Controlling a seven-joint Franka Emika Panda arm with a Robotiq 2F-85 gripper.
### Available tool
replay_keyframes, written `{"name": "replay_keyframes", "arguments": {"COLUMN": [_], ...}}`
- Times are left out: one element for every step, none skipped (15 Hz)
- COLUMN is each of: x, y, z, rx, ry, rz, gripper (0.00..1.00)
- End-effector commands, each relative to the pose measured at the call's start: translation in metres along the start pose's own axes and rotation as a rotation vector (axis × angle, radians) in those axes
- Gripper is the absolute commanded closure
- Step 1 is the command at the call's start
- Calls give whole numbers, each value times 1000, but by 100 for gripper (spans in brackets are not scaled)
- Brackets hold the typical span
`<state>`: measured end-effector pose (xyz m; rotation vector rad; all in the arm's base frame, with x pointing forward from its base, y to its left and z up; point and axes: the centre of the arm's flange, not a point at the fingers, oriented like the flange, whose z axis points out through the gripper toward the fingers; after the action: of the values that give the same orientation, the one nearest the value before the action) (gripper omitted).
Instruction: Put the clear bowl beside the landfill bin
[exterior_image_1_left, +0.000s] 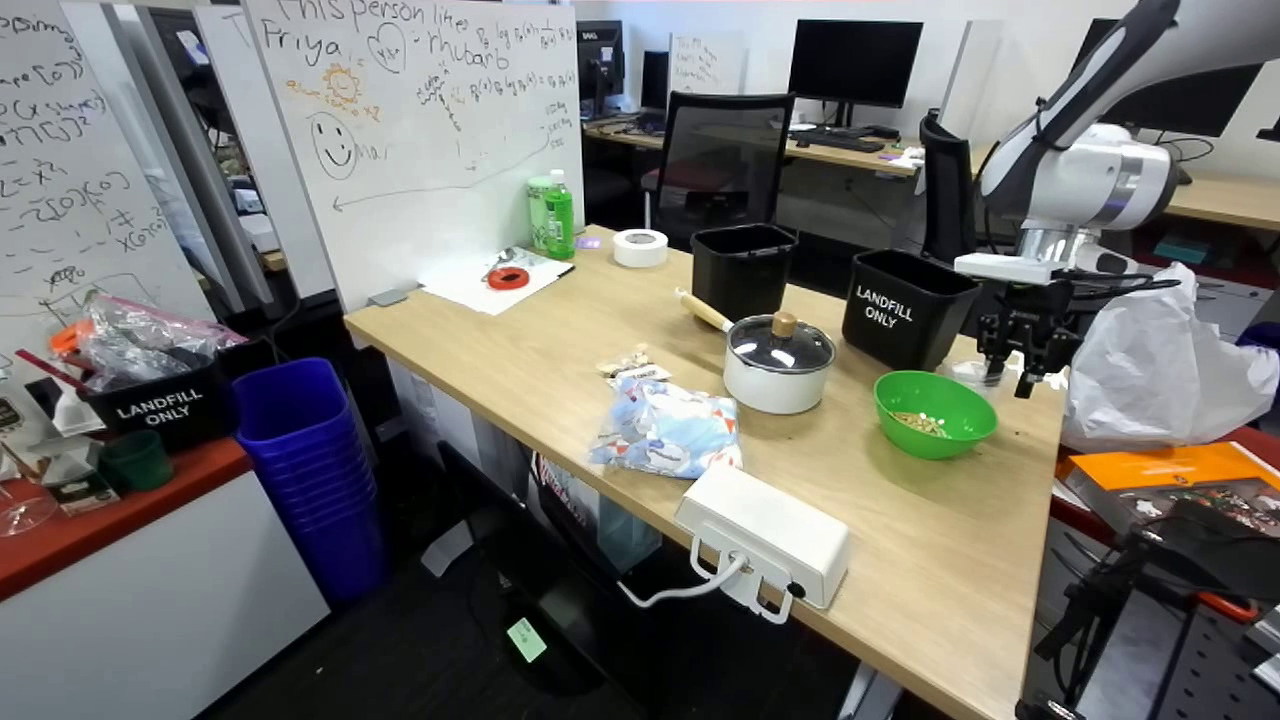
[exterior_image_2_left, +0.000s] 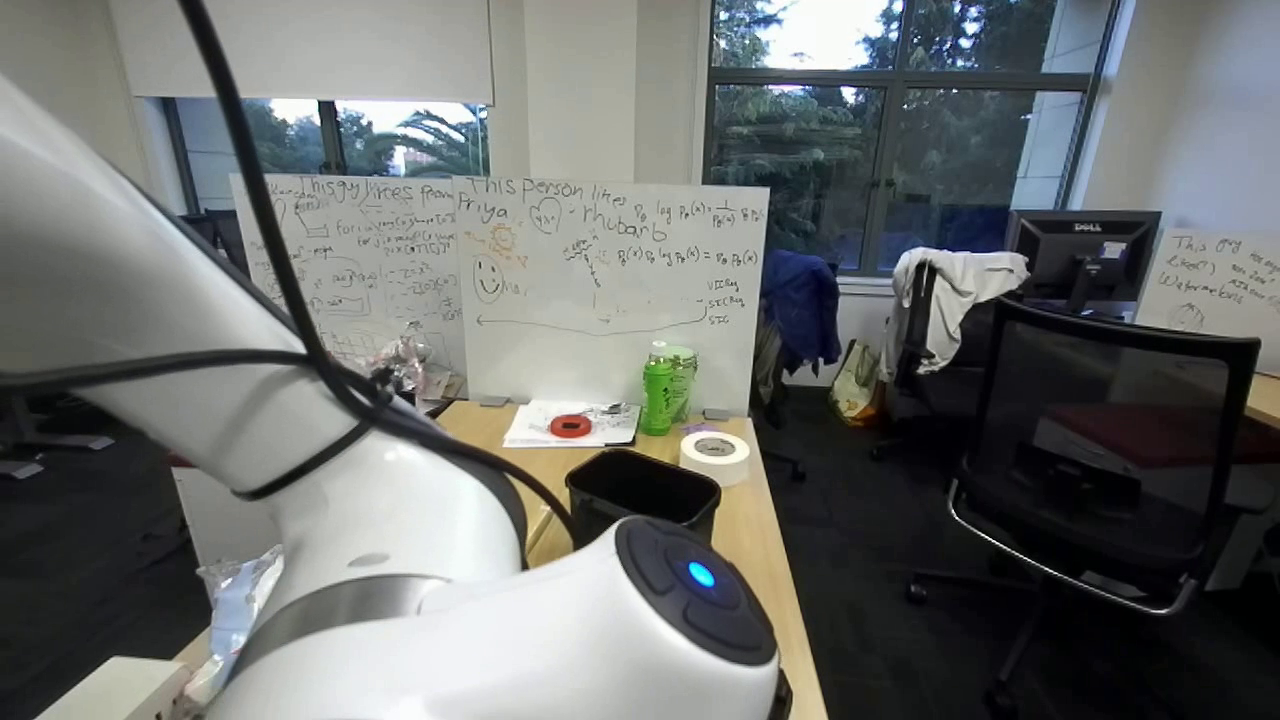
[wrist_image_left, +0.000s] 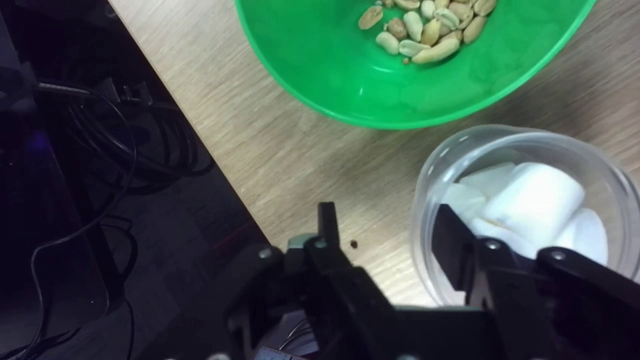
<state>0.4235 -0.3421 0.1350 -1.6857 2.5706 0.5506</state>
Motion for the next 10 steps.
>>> {"name": "replay_keyframes", "arguments": {"x": [-6, -7, -7, -6, -6, -5, -5, -4, -4, -4], "y": [2, 4, 5, 7, 10, 13, 16, 19, 21, 23], "z": [-9, -13, -15, -18, -22, -27, -31, -35, -38, -41], "rx": [7, 5, 4, 8, 14, 21, 27, 35, 45, 56], "ry": [-42, -42, -45, -47, -50, -56, -61, -65, -67, -69], "rz": [-22, -23, -23, -21, -24, -29, -34, -41, -48, -60], "gripper": [18, 12, 5, 1, 0, 0, 0, 0, 0, 0]}}
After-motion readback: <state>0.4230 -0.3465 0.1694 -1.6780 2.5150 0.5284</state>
